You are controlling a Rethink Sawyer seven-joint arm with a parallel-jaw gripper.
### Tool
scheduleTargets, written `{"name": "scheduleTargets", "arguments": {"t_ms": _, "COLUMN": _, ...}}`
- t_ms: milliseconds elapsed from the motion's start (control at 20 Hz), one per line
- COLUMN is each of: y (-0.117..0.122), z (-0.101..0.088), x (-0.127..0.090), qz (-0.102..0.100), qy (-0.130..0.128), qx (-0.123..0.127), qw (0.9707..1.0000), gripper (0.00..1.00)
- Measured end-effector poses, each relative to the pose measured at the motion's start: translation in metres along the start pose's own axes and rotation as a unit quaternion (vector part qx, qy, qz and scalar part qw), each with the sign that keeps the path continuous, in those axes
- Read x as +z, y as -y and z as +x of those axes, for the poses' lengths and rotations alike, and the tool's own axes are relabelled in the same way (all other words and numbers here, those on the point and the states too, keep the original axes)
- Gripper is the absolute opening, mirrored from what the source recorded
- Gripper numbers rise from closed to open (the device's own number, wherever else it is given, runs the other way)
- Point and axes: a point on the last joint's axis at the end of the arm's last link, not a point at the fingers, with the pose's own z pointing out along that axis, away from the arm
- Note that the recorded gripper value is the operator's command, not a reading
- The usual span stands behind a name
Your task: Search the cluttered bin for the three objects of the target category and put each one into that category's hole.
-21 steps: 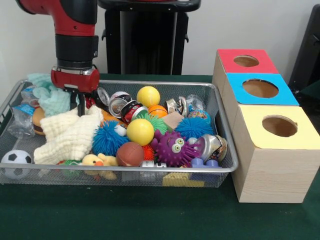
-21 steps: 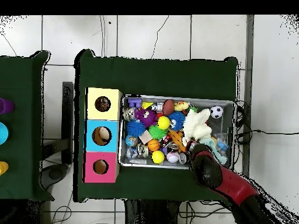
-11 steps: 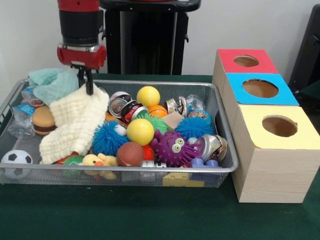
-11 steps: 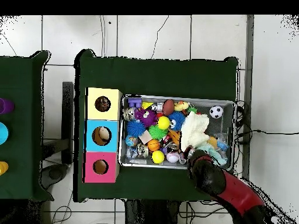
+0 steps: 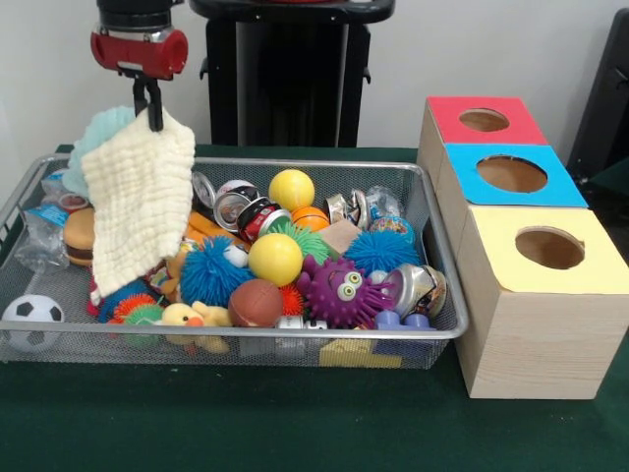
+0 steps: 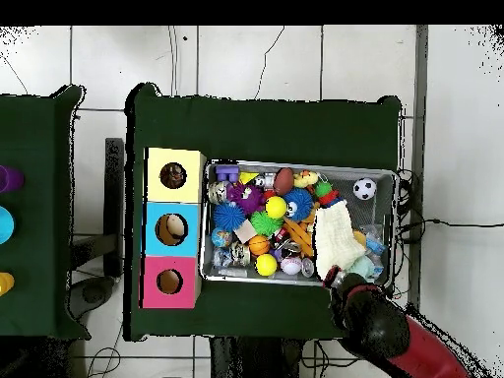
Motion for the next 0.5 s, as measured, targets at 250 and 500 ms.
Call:
{"name": "scheduleTargets", "arguments": {"t_ms": 250, "y": 0.008, "z": 0.008, "x": -0.004, "qz": -0.002, "qy": -0.004, "qx": 0.012, "qw": 0.9999, "gripper": 0.00}}
{"name": "scheduleTargets", "arguments": {"t_ms": 500, "y": 0.010, "z": 0.021, "x": -0.007, "qz": -0.006, "qy": -0.014, "qx": 0.018, "qw": 0.9997, "gripper": 0.00}}
